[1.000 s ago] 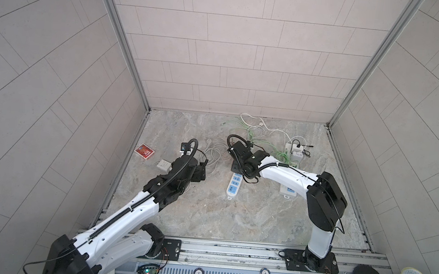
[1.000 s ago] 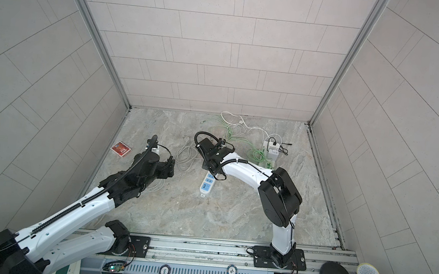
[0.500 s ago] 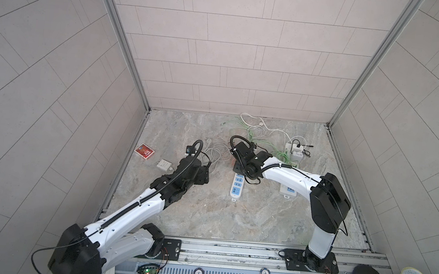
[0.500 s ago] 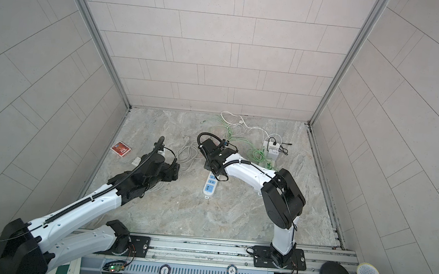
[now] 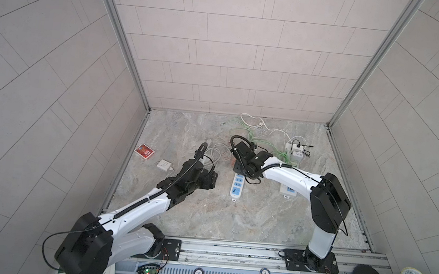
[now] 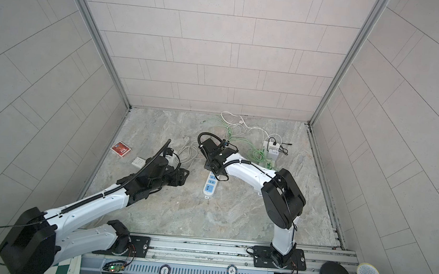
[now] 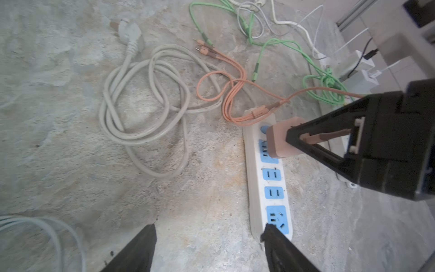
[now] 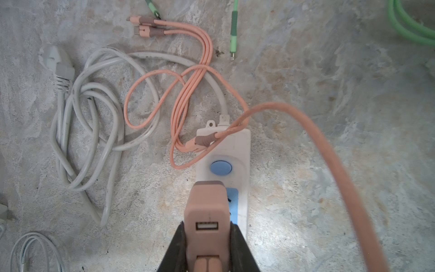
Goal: Insert plugs into power strip
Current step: Move the socket to the center of the table.
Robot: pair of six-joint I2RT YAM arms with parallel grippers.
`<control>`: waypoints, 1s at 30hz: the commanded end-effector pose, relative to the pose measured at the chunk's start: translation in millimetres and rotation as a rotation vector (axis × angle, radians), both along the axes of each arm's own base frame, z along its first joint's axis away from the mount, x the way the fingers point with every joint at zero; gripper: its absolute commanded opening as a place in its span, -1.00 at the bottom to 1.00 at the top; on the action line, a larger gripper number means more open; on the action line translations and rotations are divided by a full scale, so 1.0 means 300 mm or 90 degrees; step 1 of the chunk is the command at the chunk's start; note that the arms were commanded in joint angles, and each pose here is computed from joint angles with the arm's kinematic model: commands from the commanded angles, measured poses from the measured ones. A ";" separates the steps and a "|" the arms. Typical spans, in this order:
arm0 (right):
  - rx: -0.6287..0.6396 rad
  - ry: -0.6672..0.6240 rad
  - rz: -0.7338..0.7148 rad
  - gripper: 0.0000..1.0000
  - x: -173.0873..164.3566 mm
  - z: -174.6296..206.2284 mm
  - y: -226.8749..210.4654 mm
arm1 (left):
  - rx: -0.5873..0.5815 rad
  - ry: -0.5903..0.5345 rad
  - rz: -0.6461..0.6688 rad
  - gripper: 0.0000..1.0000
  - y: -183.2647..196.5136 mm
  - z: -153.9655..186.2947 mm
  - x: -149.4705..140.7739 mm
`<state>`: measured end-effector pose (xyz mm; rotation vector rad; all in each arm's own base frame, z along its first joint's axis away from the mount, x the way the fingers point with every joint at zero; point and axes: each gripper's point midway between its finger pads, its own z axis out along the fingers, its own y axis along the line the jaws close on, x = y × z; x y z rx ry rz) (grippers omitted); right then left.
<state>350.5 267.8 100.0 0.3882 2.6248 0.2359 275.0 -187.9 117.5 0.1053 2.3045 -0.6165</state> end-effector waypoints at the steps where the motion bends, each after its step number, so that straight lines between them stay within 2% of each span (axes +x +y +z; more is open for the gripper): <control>1: -0.034 0.031 -0.004 -1.00 -0.045 -0.002 -0.051 | -0.082 -0.004 -0.073 0.53 -0.091 0.017 -0.018; 4: -0.036 0.032 -0.001 -1.00 -0.054 0.008 -0.063 | -0.108 0.015 -0.096 0.49 -0.125 0.003 -0.031; 13: -0.049 0.074 0.002 -1.00 -0.093 -0.050 -0.125 | -0.118 0.045 -0.129 0.47 -0.199 -0.032 -0.064; 18: -0.046 0.074 0.004 -1.00 -0.111 -0.042 -0.172 | -0.117 0.049 -0.151 0.45 -0.248 -0.037 -0.084; 30: -0.035 0.025 0.078 -1.00 -0.070 0.065 -0.126 | -0.071 0.026 -0.137 0.44 -0.201 0.000 -0.089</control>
